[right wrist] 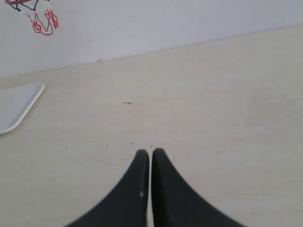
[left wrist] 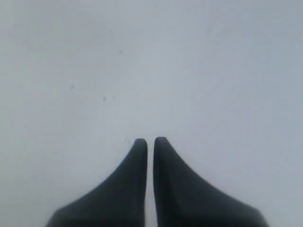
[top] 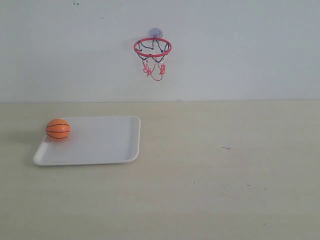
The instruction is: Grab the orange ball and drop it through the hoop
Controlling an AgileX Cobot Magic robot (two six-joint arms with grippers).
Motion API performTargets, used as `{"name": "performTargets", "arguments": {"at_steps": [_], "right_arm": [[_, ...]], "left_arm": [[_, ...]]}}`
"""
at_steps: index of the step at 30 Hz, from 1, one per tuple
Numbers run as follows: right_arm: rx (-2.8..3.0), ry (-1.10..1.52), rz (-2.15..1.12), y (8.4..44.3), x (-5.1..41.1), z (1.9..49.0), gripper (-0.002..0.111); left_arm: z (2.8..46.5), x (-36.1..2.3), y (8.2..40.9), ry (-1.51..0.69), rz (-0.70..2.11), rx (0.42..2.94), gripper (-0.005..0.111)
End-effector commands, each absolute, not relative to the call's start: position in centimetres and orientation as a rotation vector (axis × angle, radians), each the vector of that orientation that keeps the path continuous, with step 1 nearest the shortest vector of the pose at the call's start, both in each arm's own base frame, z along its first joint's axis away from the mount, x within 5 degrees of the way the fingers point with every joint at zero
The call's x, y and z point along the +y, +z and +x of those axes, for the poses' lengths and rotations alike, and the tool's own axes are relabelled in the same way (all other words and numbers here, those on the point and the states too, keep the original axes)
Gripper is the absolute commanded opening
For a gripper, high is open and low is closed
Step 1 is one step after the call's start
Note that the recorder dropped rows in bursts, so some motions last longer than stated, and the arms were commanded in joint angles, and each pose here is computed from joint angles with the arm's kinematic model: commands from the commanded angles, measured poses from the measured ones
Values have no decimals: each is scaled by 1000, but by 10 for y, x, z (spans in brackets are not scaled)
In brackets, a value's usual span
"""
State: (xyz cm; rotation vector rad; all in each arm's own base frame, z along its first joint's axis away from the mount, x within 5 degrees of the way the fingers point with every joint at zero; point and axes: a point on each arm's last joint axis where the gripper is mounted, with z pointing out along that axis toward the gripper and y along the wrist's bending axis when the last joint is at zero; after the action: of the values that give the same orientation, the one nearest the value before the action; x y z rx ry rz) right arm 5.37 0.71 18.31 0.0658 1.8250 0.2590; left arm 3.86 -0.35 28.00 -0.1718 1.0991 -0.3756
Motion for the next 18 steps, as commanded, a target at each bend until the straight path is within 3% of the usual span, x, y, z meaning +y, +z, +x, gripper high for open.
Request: {"name": "performTargets", "arguments": {"at_steps": [1, 9, 11, 14, 18], "right_arm": [[1811, 250, 57, 184, 7, 54, 1], [1811, 250, 57, 184, 7, 54, 1], [1811, 250, 57, 184, 7, 54, 1], [1811, 250, 57, 184, 7, 54, 1], [1811, 250, 57, 184, 7, 54, 1]], "left_arm": [[26, -5, 299, -401, -109, 874, 4], [6, -8, 317, -436, -29, 588, 4], [3, -7, 319, -529, -60, 555, 4], [11, -4, 323, -716, -211, 693, 4], [29, -5, 337, -470, -173, 967, 4]]}}
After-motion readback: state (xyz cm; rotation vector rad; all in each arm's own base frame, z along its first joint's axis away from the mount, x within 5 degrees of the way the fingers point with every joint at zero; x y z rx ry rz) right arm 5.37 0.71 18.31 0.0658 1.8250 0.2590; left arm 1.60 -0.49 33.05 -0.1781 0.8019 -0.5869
